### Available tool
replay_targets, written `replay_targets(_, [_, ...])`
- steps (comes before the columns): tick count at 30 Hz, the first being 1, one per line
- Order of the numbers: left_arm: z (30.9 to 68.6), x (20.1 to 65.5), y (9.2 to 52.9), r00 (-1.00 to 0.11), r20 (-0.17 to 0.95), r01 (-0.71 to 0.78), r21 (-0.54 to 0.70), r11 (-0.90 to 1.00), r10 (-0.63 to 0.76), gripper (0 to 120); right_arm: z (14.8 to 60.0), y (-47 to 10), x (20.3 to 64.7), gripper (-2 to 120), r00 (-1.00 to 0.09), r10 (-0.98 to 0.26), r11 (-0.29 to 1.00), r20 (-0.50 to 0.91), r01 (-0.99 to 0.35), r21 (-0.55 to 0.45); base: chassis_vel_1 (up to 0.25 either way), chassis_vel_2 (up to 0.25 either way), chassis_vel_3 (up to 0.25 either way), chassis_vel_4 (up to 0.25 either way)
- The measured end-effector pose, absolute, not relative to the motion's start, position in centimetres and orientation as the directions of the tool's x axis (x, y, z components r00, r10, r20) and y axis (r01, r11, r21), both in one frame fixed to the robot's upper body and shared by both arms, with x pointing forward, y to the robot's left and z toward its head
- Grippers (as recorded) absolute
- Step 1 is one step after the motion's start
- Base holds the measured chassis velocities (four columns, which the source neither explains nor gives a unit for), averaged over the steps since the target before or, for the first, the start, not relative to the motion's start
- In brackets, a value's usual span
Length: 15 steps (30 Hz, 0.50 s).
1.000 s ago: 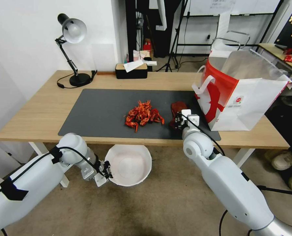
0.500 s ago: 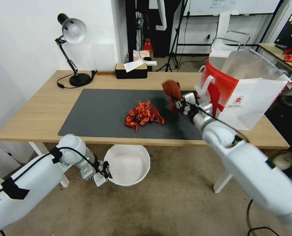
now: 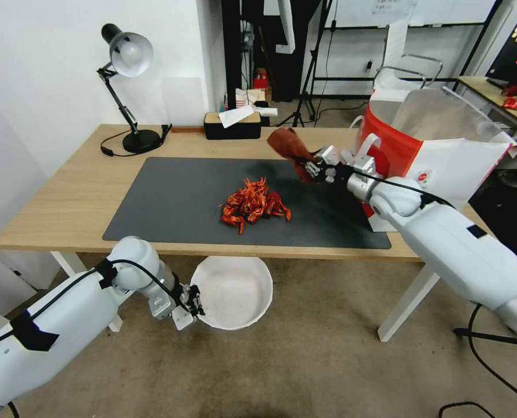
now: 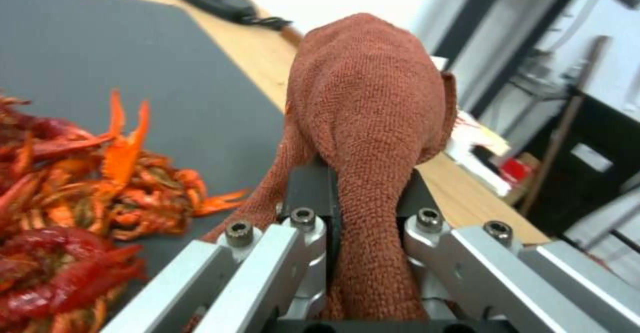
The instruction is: Sweep shrimp from table into container with towel, then put container into takeout bag.
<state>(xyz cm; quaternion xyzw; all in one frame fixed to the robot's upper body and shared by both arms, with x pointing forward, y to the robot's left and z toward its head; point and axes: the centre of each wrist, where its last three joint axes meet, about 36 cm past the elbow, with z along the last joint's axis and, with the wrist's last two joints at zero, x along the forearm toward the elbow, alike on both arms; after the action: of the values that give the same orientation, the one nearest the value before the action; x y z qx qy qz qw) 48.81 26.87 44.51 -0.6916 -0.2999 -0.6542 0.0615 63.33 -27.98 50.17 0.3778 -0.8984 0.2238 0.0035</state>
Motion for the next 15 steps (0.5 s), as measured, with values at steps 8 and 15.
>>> replay_targets(8, [44.9, 49.4, 27.0, -0.047, 0.942, 0.483, 0.312, -0.818, 0.332, 0, 49.9, -26.7, 67.8, 7, -0.632, -0.733, 0.498, 0.252, -0.751, -0.435, 0.000, 0.000, 0.000, 0.000])
replay_targets(15, [44.8, 49.7, 26.7, -0.046, 0.940, 0.474, 0.319, -0.821, 0.339, 0, 50.2, -23.8, 69.9, 7, -0.606, -0.740, 0.455, 0.292, -0.771, -0.446, 0.000, 0.000, 0.000, 0.000])
